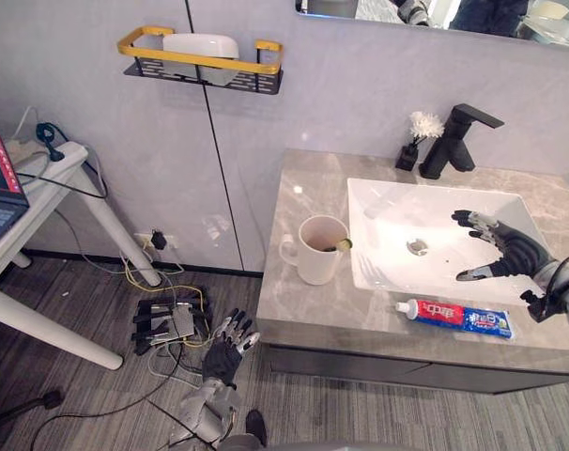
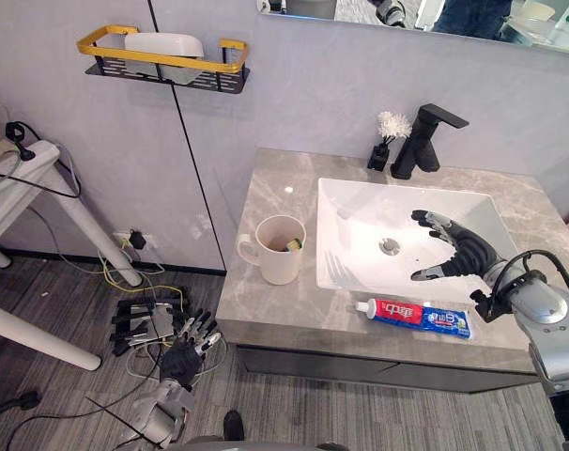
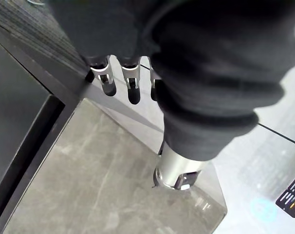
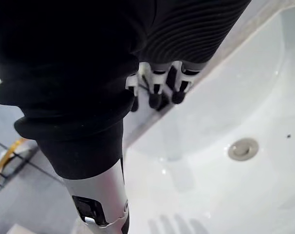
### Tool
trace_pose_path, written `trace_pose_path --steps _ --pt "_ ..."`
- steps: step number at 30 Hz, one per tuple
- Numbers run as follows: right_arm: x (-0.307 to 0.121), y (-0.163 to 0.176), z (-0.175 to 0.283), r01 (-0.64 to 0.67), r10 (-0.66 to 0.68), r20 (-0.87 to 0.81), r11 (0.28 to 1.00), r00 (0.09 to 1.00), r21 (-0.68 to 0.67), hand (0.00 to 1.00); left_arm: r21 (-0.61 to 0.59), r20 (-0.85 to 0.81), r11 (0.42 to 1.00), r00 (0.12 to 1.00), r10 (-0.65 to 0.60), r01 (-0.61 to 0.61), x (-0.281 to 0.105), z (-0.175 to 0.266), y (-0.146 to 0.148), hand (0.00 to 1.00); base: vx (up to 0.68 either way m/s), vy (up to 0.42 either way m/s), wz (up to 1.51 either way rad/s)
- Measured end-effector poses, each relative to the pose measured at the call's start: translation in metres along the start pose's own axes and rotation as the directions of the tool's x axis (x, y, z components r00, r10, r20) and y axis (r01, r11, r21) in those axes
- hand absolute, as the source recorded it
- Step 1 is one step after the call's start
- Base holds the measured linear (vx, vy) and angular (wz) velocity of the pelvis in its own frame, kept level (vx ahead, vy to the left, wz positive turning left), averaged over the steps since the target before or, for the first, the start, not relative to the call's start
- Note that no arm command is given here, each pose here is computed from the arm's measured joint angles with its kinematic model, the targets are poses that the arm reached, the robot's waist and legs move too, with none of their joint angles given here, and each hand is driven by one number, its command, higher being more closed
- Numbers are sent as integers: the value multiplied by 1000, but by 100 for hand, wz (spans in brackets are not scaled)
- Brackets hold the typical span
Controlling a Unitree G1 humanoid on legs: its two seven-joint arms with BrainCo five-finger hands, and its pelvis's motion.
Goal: Organize washtable
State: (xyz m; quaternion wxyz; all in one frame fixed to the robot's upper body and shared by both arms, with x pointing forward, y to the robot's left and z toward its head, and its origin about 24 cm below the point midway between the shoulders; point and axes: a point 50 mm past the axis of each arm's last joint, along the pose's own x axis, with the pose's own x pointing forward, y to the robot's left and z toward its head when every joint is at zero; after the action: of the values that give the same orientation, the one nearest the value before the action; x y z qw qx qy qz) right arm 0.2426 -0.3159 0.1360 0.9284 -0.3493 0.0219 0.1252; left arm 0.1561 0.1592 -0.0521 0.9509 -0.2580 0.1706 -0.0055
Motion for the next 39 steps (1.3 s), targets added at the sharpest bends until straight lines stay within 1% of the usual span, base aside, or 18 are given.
trace_pose_path --steps 6,18,32,36,39 --pt "-10 -1 -10 26 -25 -45 1000 999 16 0 0 -4 1000 1000 6 -6 -1 -1 1 0 6 -3 -4" --pt "-16 6 -30 25 -21 -136 999 990 30 0 -1 -25 1000 1000 14 -14 -5 -5 3 0 6 0 -6" --pt "-14 8 -29 10 -6 -132 999 991 31 0 -1 -27 1000 1000 15 -15 -5 -5 4 0 6 -2 2" --pt "-8 15 -28 -28 32 -124 999 992 33 0 7 -23 1000 1000 16 -16 -5 -4 6 0 0 0 0" --pt "-7 15 -26 -29 32 -116 999 993 32 0 9 -37 1000 999 11 -11 -6 -6 5 0 0 0 0"
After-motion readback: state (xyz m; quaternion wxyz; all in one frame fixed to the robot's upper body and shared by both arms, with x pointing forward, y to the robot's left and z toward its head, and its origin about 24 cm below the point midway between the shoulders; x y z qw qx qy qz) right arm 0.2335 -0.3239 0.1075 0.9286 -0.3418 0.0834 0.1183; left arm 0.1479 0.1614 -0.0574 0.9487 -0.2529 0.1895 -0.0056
